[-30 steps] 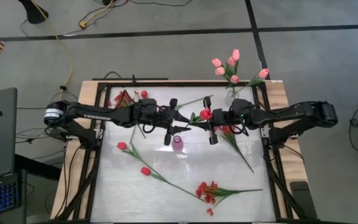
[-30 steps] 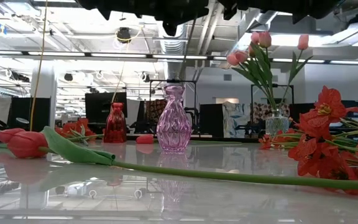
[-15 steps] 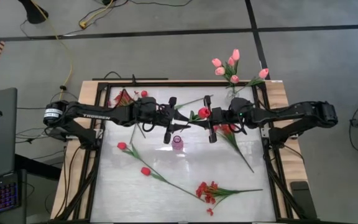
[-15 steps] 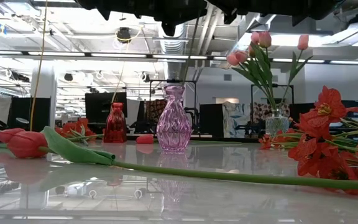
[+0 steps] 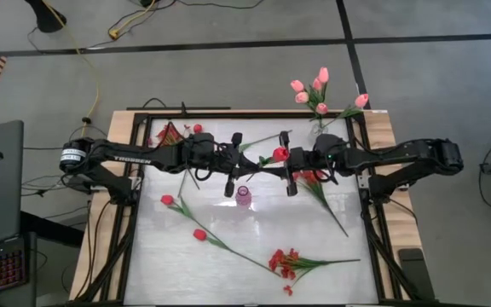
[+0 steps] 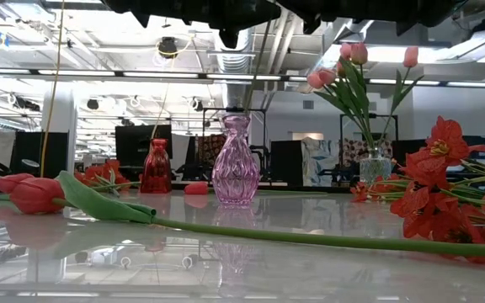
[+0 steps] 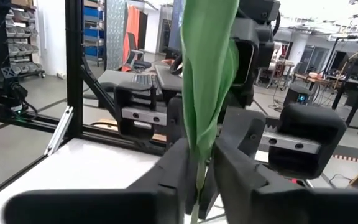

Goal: Sort flowers into vase by color
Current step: Put the red flower into the red vase

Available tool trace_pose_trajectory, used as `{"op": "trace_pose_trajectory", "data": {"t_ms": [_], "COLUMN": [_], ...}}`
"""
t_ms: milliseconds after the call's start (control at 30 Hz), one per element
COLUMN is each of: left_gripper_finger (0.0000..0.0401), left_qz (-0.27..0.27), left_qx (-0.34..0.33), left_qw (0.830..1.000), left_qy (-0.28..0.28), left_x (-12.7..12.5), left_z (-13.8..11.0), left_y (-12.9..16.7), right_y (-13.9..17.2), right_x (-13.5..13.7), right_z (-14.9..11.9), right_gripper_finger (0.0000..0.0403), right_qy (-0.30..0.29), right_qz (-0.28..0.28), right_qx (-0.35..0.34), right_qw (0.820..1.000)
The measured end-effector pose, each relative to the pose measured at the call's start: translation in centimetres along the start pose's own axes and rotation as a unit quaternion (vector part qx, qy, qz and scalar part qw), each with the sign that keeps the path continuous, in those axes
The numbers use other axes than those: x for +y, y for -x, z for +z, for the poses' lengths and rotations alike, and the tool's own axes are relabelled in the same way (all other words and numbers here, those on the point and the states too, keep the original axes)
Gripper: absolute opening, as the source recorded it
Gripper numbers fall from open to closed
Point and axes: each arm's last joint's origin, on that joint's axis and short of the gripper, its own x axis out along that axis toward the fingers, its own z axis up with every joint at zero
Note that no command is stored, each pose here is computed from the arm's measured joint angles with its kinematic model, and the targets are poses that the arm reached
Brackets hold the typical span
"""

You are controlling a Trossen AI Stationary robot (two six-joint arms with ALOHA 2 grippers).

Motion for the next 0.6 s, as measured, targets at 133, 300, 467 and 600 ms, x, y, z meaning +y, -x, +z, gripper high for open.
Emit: {"op": "trace_pose_trajectory", "data": {"t_ms": [133, 300, 467, 600], "left_gripper_finger": [0.0002, 0.0001, 0.0001, 0.0001], "left_qz": [0.0, 0.002, 0.023, 0.091], "left_qx": [0.0, -0.006, -0.034, -0.033], "left_qw": [1.0, 1.0, 0.999, 0.993], "left_qy": [0.001, 0.0, -0.028, -0.074], "left_x": [0.0, 0.1, 0.5, 1.1], "left_z": [0.0, 0.5, 2.7, 4.7], "left_y": [0.0, 0.5, 2.9, 6.2], "right_y": [0.1, 0.6, 2.0, 3.3], "right_x": [0.1, -0.2, -0.8, -1.0], "right_z": [-0.3, -0.3, 0.3, 0.8], "right_gripper_finger": [0.0156, 0.0248, 0.0302, 0.0313], "right_qy": [-0.003, 0.005, 0.002, -0.011], "right_qz": [0.003, 0.001, -0.012, -0.018], "right_qx": [0.02, 0.041, 0.06, 0.081], "right_qw": [1.0, 0.999, 0.998, 0.996]}}
